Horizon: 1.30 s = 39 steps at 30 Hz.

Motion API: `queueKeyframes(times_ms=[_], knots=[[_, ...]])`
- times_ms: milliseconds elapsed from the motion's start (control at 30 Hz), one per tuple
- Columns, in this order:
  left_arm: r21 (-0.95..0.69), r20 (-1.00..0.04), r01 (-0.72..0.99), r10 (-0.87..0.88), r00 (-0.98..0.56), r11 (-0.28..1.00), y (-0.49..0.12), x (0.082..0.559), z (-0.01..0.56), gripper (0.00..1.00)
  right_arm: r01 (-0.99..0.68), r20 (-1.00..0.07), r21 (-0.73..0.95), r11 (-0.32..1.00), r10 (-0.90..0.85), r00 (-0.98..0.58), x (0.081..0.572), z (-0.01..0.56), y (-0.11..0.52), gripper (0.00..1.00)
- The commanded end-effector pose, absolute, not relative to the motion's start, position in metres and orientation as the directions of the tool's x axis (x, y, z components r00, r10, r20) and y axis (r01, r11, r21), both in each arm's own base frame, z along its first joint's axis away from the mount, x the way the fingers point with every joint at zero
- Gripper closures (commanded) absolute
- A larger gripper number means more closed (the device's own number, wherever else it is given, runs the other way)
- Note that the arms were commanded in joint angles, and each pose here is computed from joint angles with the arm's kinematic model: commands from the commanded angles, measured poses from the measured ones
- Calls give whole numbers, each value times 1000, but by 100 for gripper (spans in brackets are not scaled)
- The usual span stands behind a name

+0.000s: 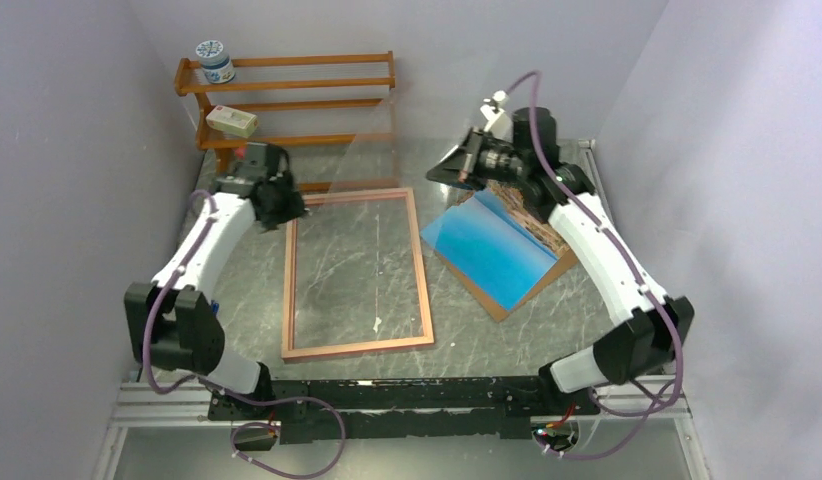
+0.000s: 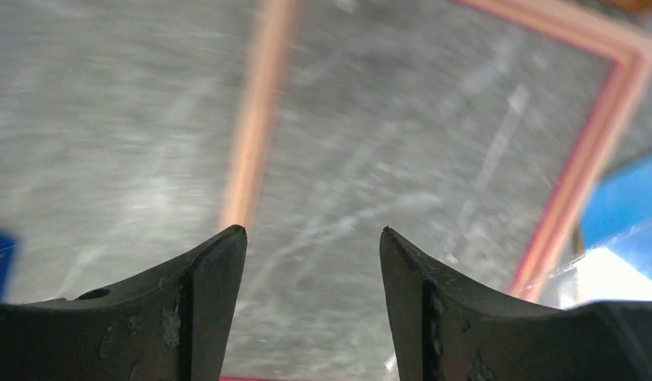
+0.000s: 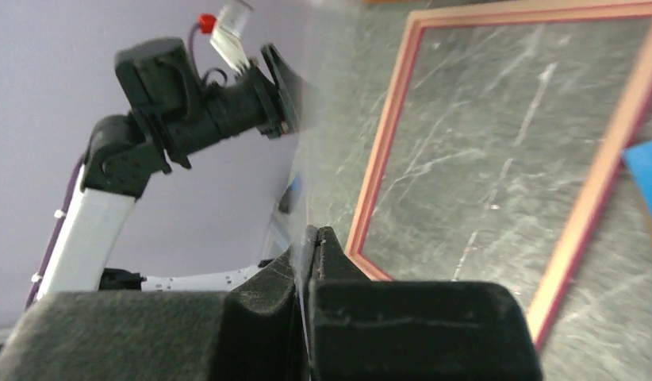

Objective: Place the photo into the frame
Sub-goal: Place the photo frame item in the photo frame.

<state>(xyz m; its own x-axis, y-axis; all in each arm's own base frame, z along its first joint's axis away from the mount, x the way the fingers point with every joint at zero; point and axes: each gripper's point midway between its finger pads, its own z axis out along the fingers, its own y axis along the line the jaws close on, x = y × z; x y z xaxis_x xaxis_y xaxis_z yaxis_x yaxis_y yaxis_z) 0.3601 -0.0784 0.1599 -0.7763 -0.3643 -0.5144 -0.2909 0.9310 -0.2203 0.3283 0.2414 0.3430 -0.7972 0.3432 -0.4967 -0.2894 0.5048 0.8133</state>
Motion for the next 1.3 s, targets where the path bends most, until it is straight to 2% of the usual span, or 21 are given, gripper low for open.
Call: queueKeyframes(times_ms=[0,200,367,467,600,767,933,1100,1167,1267], knots=[[-27,-598,-514,-426,-679,857,28,332,186,31,-348,-504,814,465,270,-820,317,369,288,100],[34,-628,-700,-529,-570,713,92,289,183,27,-381,-466,860,339,222,-856,313,384,334,100],[-68,-564,-760,-653,-505,646,105,269,159,26,-397,-438,874,281,100,-893,301,382,378,100],[-90,-561,-789,-686,-464,608,114,268,160,24,-436,-464,853,287,32,-885,290,376,403,100],[-139,-551,-804,-719,-423,579,116,272,160,22,-409,-422,867,284,-18,-907,276,354,415,100],[-217,-484,-761,-744,-460,612,99,286,147,19,-275,-290,889,367,-12,-957,268,270,396,100],[-311,-404,-702,-758,-512,640,75,296,127,18,-134,-131,921,367,-33,-991,258,191,383,100],[-403,-275,-645,-758,-591,650,46,300,101,19,-85,-81,907,411,-28,-996,264,148,375,100],[-429,-233,-625,-748,-621,653,37,301,91,19,-73,-76,901,428,-10,-997,267,138,373,92],[-489,-183,-587,-733,-655,646,23,304,82,16,-64,-81,894,444,19,-997,273,124,368,72]])
